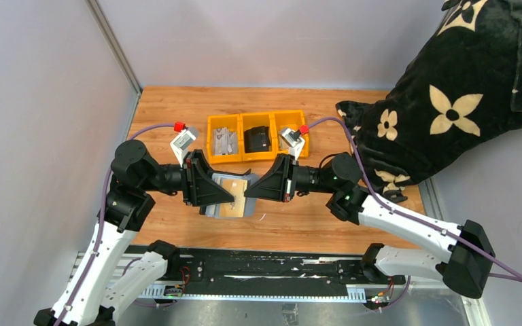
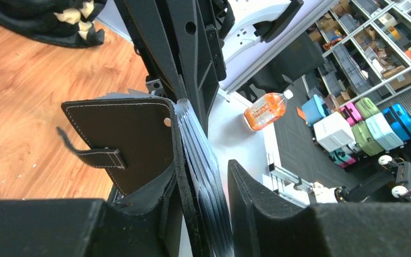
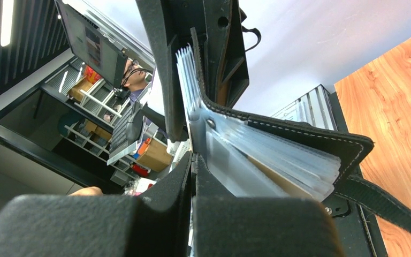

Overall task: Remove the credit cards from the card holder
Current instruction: Remove the credit card from the card holder.

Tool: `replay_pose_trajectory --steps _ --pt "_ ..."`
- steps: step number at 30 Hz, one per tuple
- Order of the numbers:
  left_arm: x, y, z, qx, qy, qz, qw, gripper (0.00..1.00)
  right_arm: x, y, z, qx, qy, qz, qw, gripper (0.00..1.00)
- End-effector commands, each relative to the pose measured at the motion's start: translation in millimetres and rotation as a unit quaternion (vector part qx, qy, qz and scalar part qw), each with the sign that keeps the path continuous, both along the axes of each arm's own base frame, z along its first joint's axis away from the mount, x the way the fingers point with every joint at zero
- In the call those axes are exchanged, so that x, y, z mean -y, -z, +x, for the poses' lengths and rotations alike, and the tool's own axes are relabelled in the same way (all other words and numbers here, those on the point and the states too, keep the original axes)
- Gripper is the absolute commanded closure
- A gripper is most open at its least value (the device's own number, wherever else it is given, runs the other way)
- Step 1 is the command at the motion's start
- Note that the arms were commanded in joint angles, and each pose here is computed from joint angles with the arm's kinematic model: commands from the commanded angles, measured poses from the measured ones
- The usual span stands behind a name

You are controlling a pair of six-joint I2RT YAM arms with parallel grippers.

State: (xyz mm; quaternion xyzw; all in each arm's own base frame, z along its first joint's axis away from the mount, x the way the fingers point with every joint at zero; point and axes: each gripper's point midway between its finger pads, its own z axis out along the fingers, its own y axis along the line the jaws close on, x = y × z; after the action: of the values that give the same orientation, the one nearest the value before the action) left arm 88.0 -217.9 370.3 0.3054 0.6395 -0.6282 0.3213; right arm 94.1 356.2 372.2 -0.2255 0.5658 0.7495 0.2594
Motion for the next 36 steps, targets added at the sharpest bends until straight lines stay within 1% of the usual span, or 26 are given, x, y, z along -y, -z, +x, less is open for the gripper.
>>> replay_pose_trajectory --steps 1,4,6,7,8,9,10,11,13,15,18,19,20,24,27,32,36 --pt "-1.1 -14.4 -7.4 0.027 0.014 -0.015 0.999 0.65 12.8 -6.8 0.6 0.016 0.02 0.014 1.0 1.0" --pt "-1.1 -15.5 -6.9 0.028 0.012 -0.016 0.999 0.67 15.9 -7.5 -1.5 0.019 0.022 0.014 0.999 1.0" --pt "-0.9 -15.7 -6.2 0.029 0.011 -0.016 0.999 0.71 16.9 -9.0 -1.6 0.02 0.024 0.016 0.999 1.0" --pt "-0.8 -15.7 -5.6 0.029 0.009 -0.016 0.999 0.75 16.7 -9.9 -1.6 0.02 0.023 0.017 0.999 1.0" --pt "-0.7 -16.0 -4.5 0.03 0.006 -0.017 0.999 0.84 15.7 -9.1 -1.6 0.019 0.021 0.015 0.999 1.0" --pt "-0.6 -16.1 -3.1 0.029 0.002 -0.017 0.999 0.91 14.9 -9.4 -2.3 0.019 0.017 0.015 1.0 0.99" --pt "-0.4 -16.6 -2.1 0.03 -0.001 -0.017 0.999 0.95 13.8 -9.3 -2.6 0.017 0.013 0.015 1.0 0.92" --pt "-0.6 -16.5 -1.2 0.031 -0.004 -0.017 0.999 0.98 12.6 -9.4 -2.7 0.014 0.011 0.015 1.0 0.83" --pt "-0.5 -17.2 -0.2 0.033 -0.006 -0.017 0.999 1.0 9.9 -9.7 -3.7 0.013 0.004 0.017 1.0 0.72" --pt "-0.4 -18.0 0.8 0.033 -0.008 -0.017 0.999 1.0 6.8 -10.6 -5.5 0.014 -0.003 0.019 1.0 0.66" --pt "-0.4 -18.4 3.4 0.034 -0.015 -0.016 0.999 1.0 2.1 -13.7 -7.7 0.02 -0.012 0.02 1.0 0.64" --pt "-0.5 -18.5 3.8 0.035 -0.016 -0.015 0.999 1.0 0.7 -14.6 -8.0 0.021 -0.014 0.019 0.999 0.64" --pt "-0.4 -17.9 4.5 0.035 -0.017 -0.014 0.999 1.0 -1.0 -13.9 -7.4 0.022 -0.016 0.017 0.999 0.66" --pt "-1.3 -17.9 6.9 0.037 -0.023 -0.009 0.999 1.0 0.8 -13.4 -8.4 0.03 -0.017 0.017 0.999 0.89" --pt "-1.9 -18.6 8.7 0.041 -0.026 -0.005 0.999 1.0 10.1 -11.3 -6.3 0.033 -0.003 0.015 0.999 0.99" --pt "-2.4 -20.2 9.8 0.043 -0.028 -0.004 0.999 1.0 27.7 -3.2 0.1 0.031 0.028 0.011 0.999 1.0" --pt "-2.3 -20.4 11.3 0.041 -0.03 -0.003 0.999 1.0 34.0 -2.5 -2.5 0.034 0.03 0.014 0.999 1.0"
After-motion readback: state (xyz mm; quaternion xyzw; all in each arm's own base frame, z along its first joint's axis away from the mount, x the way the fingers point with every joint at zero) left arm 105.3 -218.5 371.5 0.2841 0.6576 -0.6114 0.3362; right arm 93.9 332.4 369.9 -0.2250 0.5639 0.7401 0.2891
